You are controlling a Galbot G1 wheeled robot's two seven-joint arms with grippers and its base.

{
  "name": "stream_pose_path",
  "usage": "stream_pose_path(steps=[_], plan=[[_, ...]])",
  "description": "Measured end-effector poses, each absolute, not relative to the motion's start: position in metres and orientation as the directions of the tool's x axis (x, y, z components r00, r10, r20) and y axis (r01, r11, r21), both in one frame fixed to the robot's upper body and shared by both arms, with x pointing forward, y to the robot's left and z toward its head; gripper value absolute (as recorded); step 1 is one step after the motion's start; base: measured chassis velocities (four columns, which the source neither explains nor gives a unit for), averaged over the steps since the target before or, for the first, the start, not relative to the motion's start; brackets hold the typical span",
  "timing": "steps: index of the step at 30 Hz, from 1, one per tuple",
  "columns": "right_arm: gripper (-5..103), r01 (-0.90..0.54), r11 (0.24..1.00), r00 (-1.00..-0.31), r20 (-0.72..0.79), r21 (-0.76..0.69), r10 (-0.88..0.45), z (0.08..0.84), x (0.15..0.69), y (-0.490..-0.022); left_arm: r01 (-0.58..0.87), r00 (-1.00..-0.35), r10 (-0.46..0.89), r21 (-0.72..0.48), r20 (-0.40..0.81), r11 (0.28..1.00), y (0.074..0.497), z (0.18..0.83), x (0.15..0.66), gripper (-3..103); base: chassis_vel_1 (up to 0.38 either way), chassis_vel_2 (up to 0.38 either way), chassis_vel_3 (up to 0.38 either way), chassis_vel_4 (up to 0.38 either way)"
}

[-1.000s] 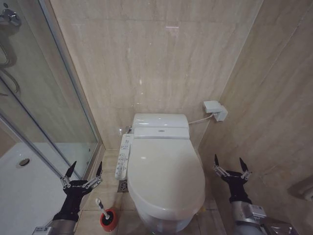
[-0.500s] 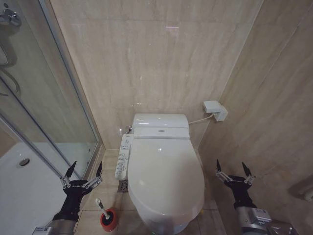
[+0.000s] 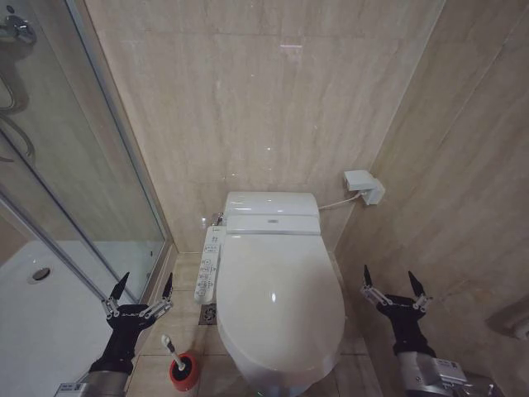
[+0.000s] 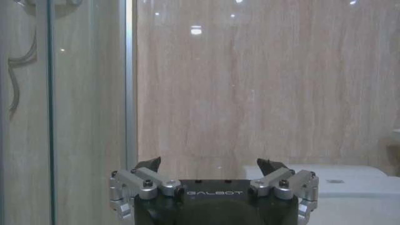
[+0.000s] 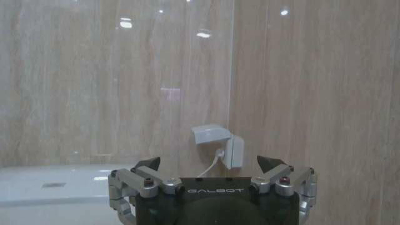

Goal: Open the toilet lid, clean the toilet bowl with a toilet brush, close the toilet lid, and flush.

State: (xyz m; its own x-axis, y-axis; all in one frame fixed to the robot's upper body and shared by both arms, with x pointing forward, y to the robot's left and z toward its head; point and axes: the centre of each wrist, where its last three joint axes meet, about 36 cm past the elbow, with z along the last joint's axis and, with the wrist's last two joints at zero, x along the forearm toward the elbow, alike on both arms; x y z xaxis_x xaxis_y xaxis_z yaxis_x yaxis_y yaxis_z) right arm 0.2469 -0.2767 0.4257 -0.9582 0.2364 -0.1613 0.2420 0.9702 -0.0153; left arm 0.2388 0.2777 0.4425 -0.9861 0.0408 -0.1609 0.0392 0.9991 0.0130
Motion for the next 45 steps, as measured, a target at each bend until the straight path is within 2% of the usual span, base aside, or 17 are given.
stream_pose_path(steps=[45], plan=[[100,0.247,0.969,-0.950,-0.192,0.018,0.246,0.430,0.263,-0.281,0.039,-0.986,0.041,0.013,-0.161,0.999,0.278,0.442,0.239,100,0.000,0.000,0.000,0.000]])
